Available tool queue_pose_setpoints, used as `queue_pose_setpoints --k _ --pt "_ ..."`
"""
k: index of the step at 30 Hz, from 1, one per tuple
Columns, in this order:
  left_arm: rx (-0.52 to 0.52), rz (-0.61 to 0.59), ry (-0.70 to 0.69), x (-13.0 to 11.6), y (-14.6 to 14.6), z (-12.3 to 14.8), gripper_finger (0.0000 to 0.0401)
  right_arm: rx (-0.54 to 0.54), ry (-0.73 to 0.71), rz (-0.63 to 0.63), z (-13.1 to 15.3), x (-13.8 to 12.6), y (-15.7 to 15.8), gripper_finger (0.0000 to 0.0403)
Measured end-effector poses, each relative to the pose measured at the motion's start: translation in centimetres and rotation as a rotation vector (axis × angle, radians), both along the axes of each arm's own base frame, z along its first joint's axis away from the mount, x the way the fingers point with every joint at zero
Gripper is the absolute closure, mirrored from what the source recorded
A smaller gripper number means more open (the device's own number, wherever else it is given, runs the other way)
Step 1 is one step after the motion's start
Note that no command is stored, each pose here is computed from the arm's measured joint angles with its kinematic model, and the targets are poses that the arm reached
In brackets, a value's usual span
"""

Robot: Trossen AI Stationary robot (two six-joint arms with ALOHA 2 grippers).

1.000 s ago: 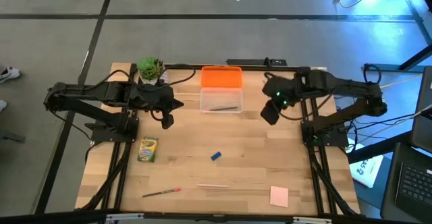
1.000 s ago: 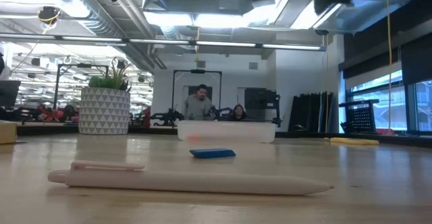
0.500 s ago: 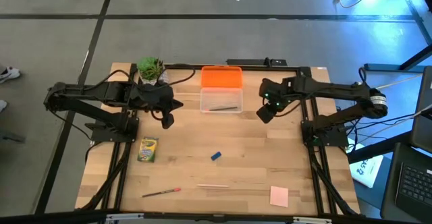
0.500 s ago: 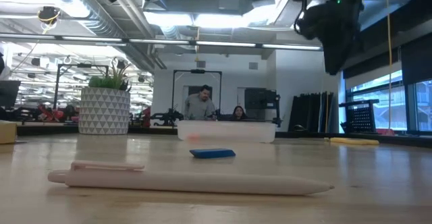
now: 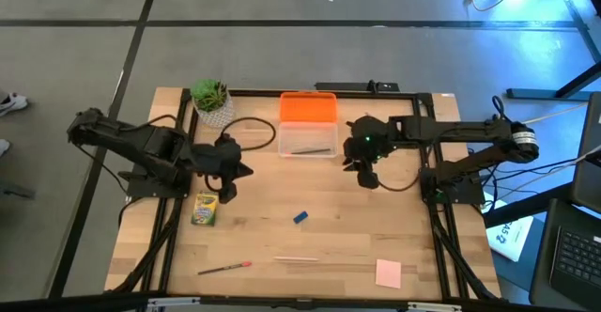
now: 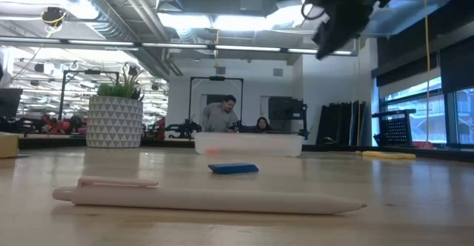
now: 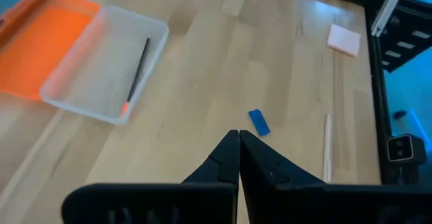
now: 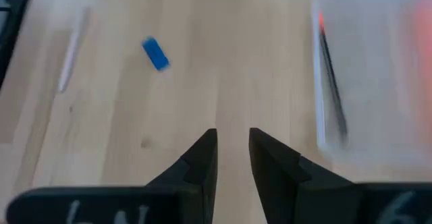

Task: Pack school essentials
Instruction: Put the blue eraser into the orange supply box

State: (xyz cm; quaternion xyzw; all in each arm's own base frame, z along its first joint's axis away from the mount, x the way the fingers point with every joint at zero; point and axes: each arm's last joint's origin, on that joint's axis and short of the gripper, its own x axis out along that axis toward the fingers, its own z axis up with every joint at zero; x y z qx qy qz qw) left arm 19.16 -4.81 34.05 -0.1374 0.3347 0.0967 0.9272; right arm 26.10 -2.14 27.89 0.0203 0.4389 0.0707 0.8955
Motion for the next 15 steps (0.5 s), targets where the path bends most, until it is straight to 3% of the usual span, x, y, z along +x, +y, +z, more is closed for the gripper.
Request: queue_pose_setpoints --k 6,15 --pt "0.006 -0.035 0.047 0.2 -1.1 -0.7 0.0401 -0.047 -0.112 0.195 0.1 1.3 1.7 0.0315" --pt "0.012 -0.065 0.050 0.0 -1.8 -0.7 0.0401 -0.035 -0.199 0.164 0.4 2.5 3.5 0.0315"
